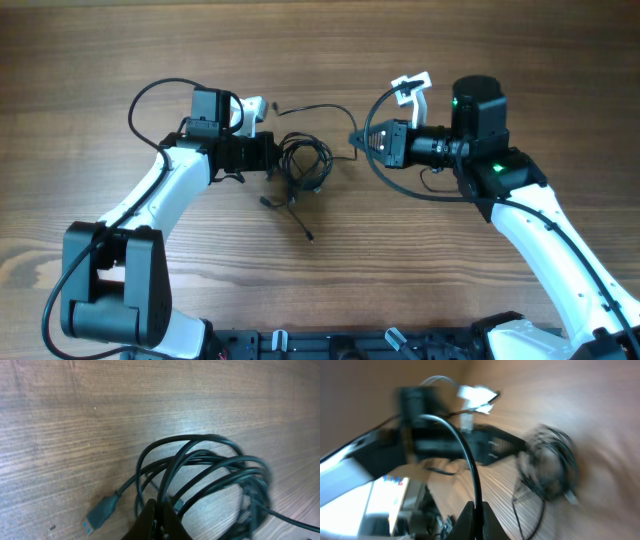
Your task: Untangle cables
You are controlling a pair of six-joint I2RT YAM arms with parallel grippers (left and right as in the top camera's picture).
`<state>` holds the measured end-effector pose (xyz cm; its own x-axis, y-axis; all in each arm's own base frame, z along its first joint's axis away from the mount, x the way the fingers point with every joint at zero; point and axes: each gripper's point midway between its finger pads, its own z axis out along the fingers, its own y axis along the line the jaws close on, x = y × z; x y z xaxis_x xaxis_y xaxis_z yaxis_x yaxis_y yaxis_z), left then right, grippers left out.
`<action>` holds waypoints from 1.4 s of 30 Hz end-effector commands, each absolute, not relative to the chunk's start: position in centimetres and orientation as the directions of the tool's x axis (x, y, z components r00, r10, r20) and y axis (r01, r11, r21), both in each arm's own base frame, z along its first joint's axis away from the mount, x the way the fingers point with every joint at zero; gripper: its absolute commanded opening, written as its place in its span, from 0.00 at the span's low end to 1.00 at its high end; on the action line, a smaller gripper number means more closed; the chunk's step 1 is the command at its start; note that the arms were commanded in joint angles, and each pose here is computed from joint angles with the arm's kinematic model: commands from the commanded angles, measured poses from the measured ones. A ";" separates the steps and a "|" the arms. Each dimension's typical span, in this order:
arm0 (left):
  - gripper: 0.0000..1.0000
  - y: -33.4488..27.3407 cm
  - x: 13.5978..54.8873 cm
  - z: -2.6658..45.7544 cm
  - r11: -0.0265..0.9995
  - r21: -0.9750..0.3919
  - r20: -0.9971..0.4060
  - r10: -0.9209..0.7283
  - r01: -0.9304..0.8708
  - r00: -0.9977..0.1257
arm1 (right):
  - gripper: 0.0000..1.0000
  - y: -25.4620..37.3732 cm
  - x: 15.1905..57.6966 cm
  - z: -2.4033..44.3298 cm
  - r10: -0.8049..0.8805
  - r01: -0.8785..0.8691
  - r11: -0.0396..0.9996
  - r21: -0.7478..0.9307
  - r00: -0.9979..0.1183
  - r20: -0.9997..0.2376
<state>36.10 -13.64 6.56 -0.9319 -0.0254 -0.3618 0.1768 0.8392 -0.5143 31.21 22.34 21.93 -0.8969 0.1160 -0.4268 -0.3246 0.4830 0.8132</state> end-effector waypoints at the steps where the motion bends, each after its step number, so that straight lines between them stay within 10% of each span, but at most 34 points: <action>1: 0.04 -13.6 36.3 6.2 0.846 -0.504 -0.366 -0.024 0.176 -0.930 | 0.04 18.7 33.2 18.9 0.344 -0.016 0.646 0.763 -0.886 -0.310; 5: 0.04 -13.7 36.8 6.5 0.844 -0.503 -0.389 -0.026 0.189 -0.921 | 0.04 15.6 32.2 15.2 0.578 0.369 0.637 0.676 -0.810 -0.102; 18: 0.04 -16.6 38.6 10.1 0.716 -0.601 -0.523 -0.016 0.355 -0.852 | 0.07 19.0 27.7 13.5 0.603 0.525 0.612 0.591 -0.793 0.081; 25: 0.04 -17.6 38.7 11.5 0.654 -0.630 -0.561 -0.011 0.419 -0.827 | 0.71 19.8 27.2 13.4 0.563 0.479 0.648 0.592 -0.825 0.051; 35: 0.04 -14.4 35.9 6.6 0.816 -0.533 -0.377 0.008 0.224 -0.926 | 0.49 18.7 29.7 10.1 0.610 0.511 0.687 0.516 -0.792 -0.029; 42: 0.58 -14.2 38.7 11.2 0.849 -0.465 -0.459 0.011 0.250 -0.888 | 0.47 21.2 32.2 8.7 0.542 0.418 0.695 0.585 -0.839 -0.045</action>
